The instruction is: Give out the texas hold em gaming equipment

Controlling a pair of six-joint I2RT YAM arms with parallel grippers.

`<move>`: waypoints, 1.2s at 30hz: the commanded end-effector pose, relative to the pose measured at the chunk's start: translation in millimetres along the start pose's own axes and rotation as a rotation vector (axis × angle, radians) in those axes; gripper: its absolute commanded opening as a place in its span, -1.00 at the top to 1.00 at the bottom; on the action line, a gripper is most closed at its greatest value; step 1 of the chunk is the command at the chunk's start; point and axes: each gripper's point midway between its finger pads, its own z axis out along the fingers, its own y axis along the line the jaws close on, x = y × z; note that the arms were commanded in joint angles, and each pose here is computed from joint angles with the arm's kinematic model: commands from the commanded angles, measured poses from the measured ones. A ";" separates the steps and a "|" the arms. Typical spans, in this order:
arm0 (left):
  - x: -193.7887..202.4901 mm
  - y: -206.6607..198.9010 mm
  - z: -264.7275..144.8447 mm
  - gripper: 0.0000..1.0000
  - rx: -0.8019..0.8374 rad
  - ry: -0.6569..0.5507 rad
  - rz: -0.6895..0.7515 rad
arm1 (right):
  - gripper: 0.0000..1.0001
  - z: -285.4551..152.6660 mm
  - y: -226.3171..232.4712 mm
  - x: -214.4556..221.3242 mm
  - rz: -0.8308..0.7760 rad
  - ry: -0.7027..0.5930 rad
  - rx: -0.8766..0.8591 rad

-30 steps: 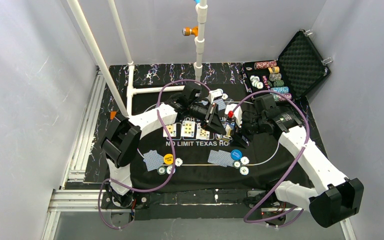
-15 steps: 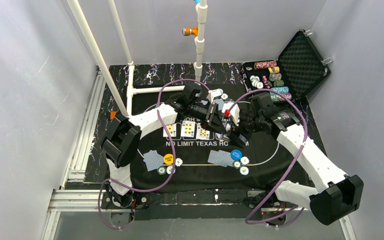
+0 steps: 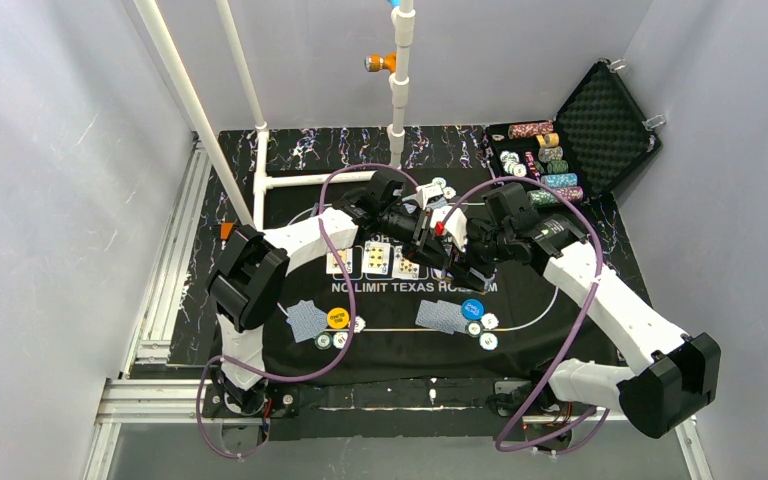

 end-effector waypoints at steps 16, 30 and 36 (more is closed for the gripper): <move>-3.4 -19.5 -9.1 -0.17 -0.003 -0.010 0.080 | 0.60 -9.0 -13.1 -6.6 0.006 -0.009 0.079; -38.2 8.7 -76.1 -0.97 -0.262 -0.207 0.292 | 0.72 -43.4 -76.8 64.0 0.272 0.004 0.205; -31.4 20.0 -96.9 -0.97 -0.399 -0.222 0.405 | 0.74 -62.1 -117.0 123.9 0.380 0.032 0.357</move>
